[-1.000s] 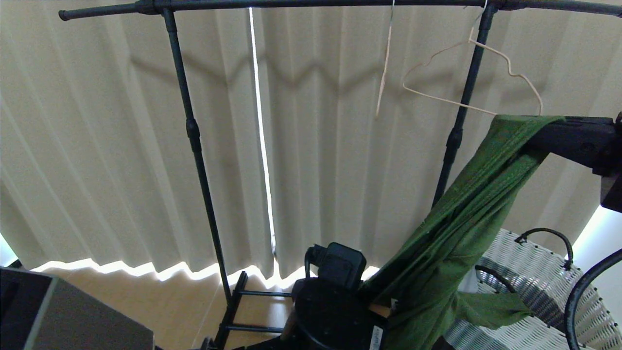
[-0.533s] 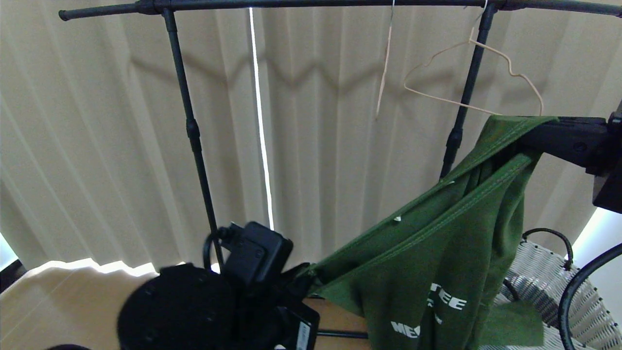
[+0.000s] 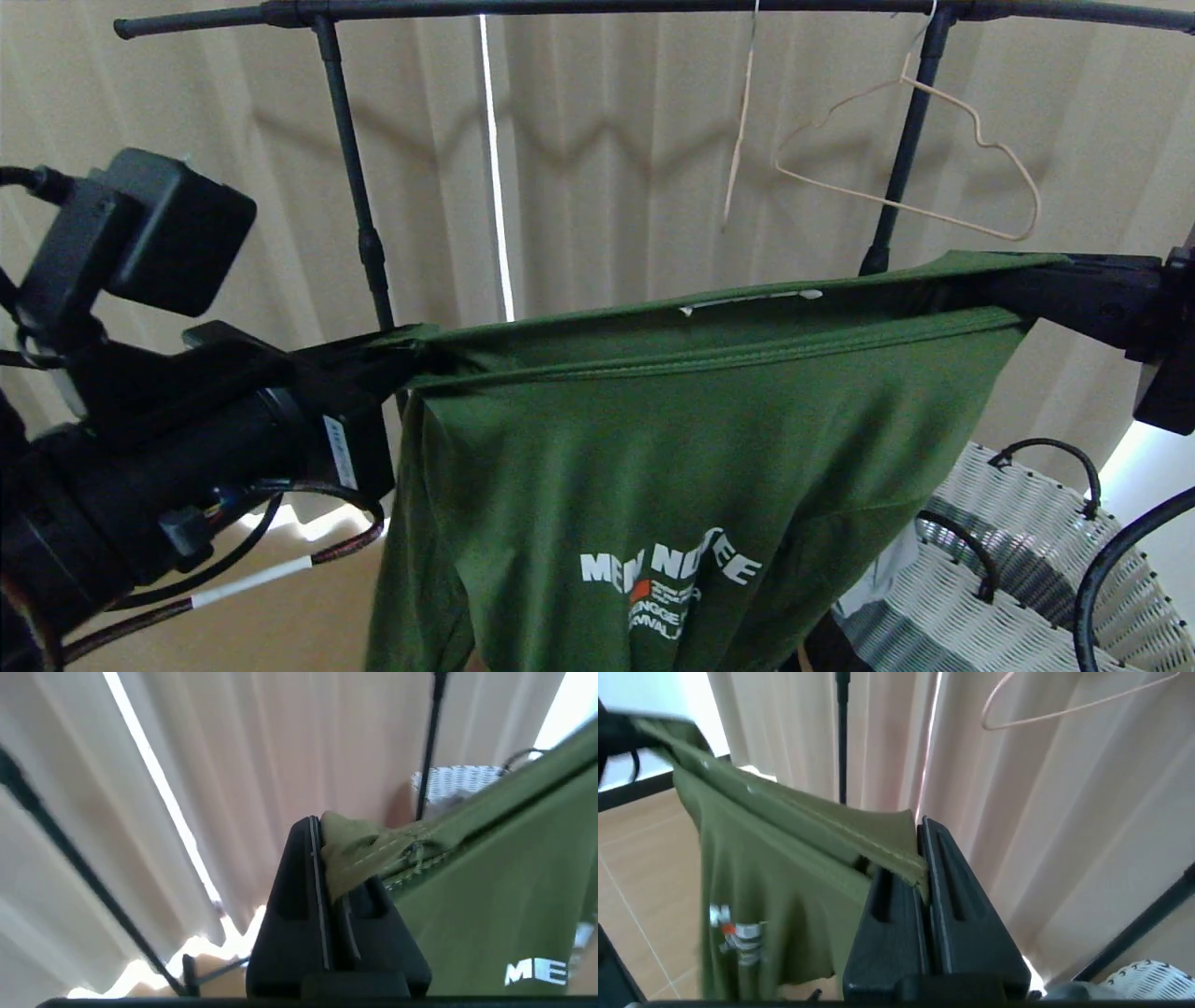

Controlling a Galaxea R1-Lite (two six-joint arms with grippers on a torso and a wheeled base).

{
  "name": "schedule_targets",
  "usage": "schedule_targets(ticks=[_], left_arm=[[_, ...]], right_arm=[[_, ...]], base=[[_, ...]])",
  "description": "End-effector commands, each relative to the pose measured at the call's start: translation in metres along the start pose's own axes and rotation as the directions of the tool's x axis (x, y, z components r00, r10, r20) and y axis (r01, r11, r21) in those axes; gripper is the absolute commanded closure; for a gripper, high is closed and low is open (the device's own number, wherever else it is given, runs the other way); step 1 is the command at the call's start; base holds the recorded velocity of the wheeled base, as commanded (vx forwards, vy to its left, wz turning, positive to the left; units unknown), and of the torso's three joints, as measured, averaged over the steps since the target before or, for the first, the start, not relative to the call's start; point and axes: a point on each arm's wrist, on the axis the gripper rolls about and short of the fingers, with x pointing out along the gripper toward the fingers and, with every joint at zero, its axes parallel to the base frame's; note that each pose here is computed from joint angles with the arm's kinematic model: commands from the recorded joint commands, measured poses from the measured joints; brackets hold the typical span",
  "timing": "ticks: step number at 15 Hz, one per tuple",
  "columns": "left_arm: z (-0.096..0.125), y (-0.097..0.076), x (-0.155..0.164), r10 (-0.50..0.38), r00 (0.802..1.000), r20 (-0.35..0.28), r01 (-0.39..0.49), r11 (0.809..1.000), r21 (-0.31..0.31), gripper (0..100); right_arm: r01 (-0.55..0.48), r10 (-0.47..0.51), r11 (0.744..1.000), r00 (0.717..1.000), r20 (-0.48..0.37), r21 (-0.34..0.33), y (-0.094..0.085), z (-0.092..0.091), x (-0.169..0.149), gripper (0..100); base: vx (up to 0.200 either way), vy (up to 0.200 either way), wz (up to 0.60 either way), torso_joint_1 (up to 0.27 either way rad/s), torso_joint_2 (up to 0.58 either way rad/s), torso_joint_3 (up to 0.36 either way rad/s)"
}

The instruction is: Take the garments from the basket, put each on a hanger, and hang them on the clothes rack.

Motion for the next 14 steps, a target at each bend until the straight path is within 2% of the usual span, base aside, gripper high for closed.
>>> schedule_targets(ticks=[1,2,3,4,5,9,11,14], left_arm=[[0.022,0.029,0.000,-0.015,0.998,-0.054,0.013,0.999,-0.044,100],[0.029,0.032,0.003,-0.039,0.997,-0.064,0.035,0.997,-0.066,100],[0.042,0.034,0.011,-0.084,0.994,-0.077,0.074,0.990,-0.119,100],[0.058,0.034,0.023,-0.111,0.992,-0.060,0.099,0.979,-0.180,100],[0.064,0.033,0.032,-0.110,0.993,-0.051,0.098,0.975,-0.197,100],[0.080,0.033,0.049,-0.104,0.994,-0.008,0.101,0.976,-0.196,100],[0.079,0.033,0.046,-0.102,0.995,-0.012,0.098,0.976,-0.195,100],[0.069,0.031,0.042,-0.111,0.993,-0.042,0.101,0.976,-0.195,100]], right_arm=[[0.036,-0.036,0.999,0.999,-0.002,0.004,-0.006,0.000,0.001,100],[0.038,-0.038,0.999,0.999,-0.004,0.004,-0.006,0.000,0.002,100],[0.038,-0.038,0.999,0.999,-0.002,0.006,-0.007,0.000,0.003,100],[0.039,-0.039,0.999,0.999,0.010,0.003,-0.008,0.001,0.007,100],[0.040,-0.040,0.999,0.999,0.031,0.000,-0.008,0.003,0.010,100],[0.057,-0.056,0.998,0.995,0.077,-0.004,-0.015,0.020,0.027,100],[0.058,-0.058,0.998,0.994,0.090,-0.005,-0.016,0.026,0.034,100],[0.058,-0.058,0.998,0.997,0.049,0.000,-0.020,0.020,0.050,100]], base=[[0.000,0.000,0.00,0.000,0.00,0.000],[0.000,0.000,0.00,0.000,0.00,0.000],[0.000,0.000,0.00,0.000,0.00,0.000],[0.000,0.000,0.00,0.000,0.00,0.000],[0.000,0.000,0.00,0.000,0.00,0.000],[0.000,0.000,0.00,0.000,0.00,0.000],[0.000,0.000,0.00,0.000,0.00,0.000],[0.000,0.000,0.00,0.000,0.00,0.000]])
